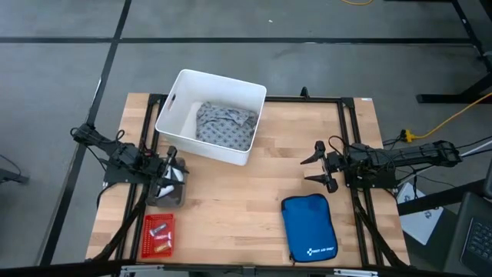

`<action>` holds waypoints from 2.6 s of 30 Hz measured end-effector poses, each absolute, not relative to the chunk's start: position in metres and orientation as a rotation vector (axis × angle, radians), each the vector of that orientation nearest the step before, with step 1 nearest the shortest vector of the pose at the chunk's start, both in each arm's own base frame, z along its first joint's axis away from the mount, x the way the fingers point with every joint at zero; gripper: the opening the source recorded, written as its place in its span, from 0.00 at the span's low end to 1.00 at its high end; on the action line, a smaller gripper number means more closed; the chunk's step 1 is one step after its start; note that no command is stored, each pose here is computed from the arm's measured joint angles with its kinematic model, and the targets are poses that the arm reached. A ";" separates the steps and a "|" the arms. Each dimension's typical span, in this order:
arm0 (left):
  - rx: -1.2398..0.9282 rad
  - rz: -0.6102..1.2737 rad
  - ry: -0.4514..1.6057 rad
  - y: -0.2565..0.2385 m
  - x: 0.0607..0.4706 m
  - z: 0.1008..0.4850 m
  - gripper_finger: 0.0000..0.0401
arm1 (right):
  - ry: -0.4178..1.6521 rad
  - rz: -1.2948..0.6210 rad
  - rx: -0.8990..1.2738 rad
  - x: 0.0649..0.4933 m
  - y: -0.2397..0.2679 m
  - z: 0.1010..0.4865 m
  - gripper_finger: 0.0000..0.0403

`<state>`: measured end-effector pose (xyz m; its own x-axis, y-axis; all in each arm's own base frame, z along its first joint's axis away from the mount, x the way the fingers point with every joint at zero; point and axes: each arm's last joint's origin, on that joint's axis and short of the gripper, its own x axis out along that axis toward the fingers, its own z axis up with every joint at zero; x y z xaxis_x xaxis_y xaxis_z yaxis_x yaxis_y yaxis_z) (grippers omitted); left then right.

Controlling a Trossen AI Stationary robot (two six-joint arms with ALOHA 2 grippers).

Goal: Pick & place medical supplies in basket/bin
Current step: Return to Home Position

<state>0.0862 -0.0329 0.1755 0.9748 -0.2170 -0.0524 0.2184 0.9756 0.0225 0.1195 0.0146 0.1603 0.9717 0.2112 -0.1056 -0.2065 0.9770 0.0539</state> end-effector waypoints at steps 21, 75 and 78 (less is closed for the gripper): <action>0.067 -0.220 0.052 -0.033 0.086 0.175 0.46 | 0.111 0.211 0.045 0.119 0.015 0.160 0.67; 0.067 -0.220 0.054 -0.033 0.086 0.174 0.46 | 0.111 0.211 0.045 0.119 0.015 0.160 0.67; 0.067 -0.220 0.054 -0.033 0.086 0.174 0.46 | 0.111 0.211 0.045 0.119 0.015 0.160 0.67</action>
